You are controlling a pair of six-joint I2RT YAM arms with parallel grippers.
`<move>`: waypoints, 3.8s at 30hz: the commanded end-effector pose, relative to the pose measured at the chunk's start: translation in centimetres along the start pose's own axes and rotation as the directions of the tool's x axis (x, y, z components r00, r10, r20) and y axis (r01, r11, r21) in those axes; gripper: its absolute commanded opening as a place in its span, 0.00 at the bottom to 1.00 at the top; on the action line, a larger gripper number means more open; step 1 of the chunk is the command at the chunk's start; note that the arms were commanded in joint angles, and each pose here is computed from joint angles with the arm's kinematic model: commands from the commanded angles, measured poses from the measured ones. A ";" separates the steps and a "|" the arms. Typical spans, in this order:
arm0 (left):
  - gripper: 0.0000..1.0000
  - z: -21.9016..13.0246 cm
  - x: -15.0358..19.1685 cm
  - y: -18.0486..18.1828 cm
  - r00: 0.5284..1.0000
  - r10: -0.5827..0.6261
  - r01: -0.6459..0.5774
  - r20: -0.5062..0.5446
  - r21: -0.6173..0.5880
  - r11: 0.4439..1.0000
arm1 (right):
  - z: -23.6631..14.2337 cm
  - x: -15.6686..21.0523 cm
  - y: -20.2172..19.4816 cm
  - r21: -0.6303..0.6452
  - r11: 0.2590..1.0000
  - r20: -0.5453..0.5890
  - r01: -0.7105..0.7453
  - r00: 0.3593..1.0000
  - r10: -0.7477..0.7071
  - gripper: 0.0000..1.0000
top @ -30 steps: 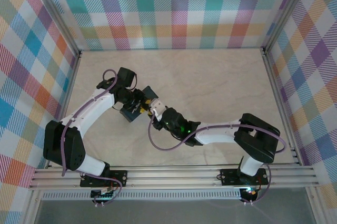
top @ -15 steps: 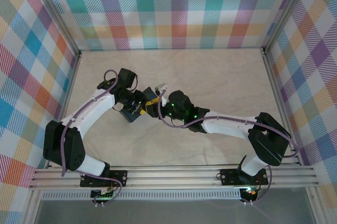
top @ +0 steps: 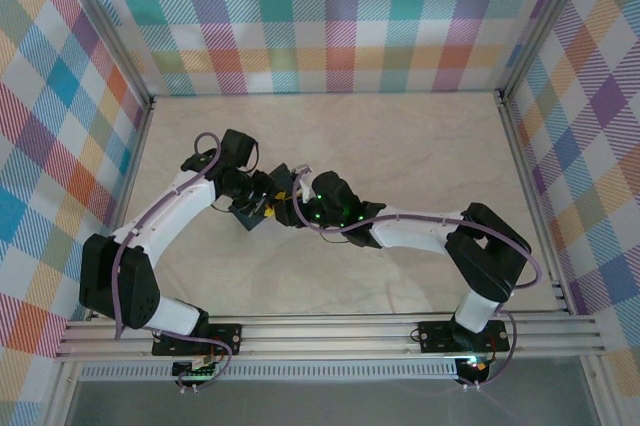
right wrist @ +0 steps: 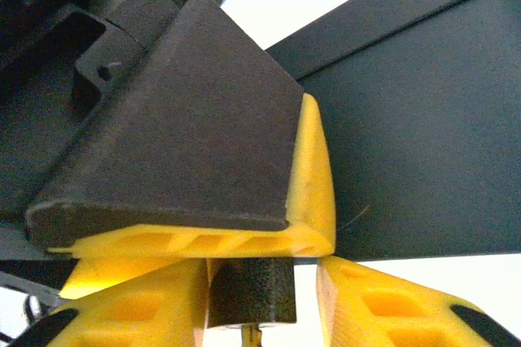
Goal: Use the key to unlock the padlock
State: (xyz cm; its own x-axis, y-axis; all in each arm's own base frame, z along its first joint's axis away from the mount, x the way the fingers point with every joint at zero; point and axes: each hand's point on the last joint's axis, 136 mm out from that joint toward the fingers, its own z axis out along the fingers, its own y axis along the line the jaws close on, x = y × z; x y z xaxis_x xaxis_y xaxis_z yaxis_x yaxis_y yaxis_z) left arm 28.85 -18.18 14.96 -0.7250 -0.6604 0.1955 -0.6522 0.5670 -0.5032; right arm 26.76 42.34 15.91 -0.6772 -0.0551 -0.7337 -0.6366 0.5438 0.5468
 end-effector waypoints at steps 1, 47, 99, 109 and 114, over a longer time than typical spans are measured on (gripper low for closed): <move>0.00 -1.6 1.3 -0.8 0.999 0.037 -0.035 -0.031 0.063 0.997 | 0.8 -0.8 0.0 -0.036 0.997 0.013 -0.065 0.998 0.065 0.29; 0.54 -0.5 -5.6 6.0 0.943 0.332 -0.322 0.020 -0.202 0.925 | 0.4 -3.0 -4.5 0.341 0.498 -0.494 0.798 0.602 -0.627 0.05; 0.53 0.0 -6.6 4.8 0.963 0.267 -0.262 0.026 -0.129 0.956 | -3.9 -6.5 0.0 0.190 0.787 -0.344 0.587 0.791 -0.507 0.48; 0.53 0.0 -6.4 4.6 0.965 0.259 -0.255 0.024 -0.107 0.961 | -6.0 -5.7 -3.5 0.171 0.969 -0.293 0.177 0.948 -0.121 0.55; 0.53 -0.1 -6.4 4.7 0.965 0.260 -0.256 0.026 -0.112 0.960 | -5.0 -4.6 -3.6 0.129 0.988 -0.331 0.088 0.943 -0.041 0.61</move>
State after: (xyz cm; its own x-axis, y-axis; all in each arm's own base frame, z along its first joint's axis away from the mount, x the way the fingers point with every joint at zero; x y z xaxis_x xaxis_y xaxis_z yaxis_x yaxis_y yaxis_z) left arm 30.47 -11.59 10.95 -0.8740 -0.4845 0.0361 -0.4530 0.7856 -0.4215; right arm 31.93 35.12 20.34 -0.6654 -0.3679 -0.6495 -0.6682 0.6814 0.2986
